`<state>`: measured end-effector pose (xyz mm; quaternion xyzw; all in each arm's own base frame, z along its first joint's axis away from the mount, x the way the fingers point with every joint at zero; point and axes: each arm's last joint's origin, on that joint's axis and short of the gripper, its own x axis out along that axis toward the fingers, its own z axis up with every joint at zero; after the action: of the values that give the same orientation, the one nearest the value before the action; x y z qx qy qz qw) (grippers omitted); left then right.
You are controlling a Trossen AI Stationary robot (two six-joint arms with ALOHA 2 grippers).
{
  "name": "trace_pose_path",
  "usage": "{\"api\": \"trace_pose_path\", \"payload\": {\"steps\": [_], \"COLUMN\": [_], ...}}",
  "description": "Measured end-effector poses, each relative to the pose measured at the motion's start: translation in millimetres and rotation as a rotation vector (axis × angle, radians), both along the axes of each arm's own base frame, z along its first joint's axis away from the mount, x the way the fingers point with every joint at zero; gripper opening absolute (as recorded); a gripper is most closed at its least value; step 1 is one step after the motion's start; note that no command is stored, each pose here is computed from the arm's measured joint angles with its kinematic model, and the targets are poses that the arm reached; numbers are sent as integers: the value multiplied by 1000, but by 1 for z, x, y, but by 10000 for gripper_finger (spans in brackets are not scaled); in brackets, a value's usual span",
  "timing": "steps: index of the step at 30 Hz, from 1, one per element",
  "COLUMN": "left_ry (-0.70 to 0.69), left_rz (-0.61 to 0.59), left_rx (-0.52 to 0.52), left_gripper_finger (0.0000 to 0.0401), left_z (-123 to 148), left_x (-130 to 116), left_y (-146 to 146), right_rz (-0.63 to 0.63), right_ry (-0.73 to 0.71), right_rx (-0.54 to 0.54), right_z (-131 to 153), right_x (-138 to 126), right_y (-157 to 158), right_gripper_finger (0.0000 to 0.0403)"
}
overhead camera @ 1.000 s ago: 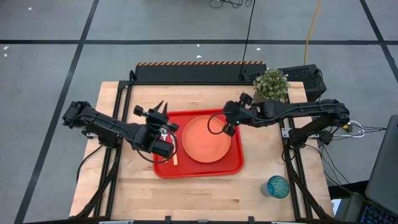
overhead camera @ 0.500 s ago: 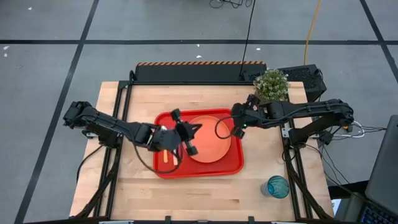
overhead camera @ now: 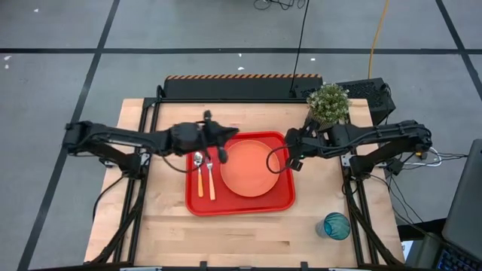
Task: Pick and place plate/cup/fork/spoon on tray
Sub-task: Adjust the light orange plate on the orange serving tray
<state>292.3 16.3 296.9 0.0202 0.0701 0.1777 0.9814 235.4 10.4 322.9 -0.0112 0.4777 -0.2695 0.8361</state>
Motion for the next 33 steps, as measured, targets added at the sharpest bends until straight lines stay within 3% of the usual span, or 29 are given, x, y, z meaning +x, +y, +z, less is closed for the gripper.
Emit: {"api": "trace_pose_path", "payload": {"steps": [4, 8, 11, 15, 20, 26, 33], "left_ry": [-141, -252, -302, -270, -242, -239, -182], "left_rz": [-21, -189, -228, -150, -99, -177, -199], "left_rx": [66, 138, 163, 146, 138, 145, 148], "left_gripper_finger": [26, 26, 26, 26, 26, 26, 26], "left_z": [6, -2, -9, -20, -25, -23, -22], "left_x": [-41, -73, -89, -99, -102, -108, -122], "left_y": [0, 4, 11, 25, 36, 38, 34], "right_rz": [-6, 29, 52, 13, 7, 48, 30], "right_ry": [-9, -69, -58, -22, 15, 40, 134], "right_rx": [-3, -13, 91, 189, 201, 186, 294], "right_z": [-9, -18, -28, -35, -30, -28, -61], "right_x": [2, 15, 31, 52, 78, 111, 131], "right_y": [-3, -11, -25, -46, -63, -67, -70], "right_gripper_finger": [110, 110, 110, 110, 110, 110, 110]}}
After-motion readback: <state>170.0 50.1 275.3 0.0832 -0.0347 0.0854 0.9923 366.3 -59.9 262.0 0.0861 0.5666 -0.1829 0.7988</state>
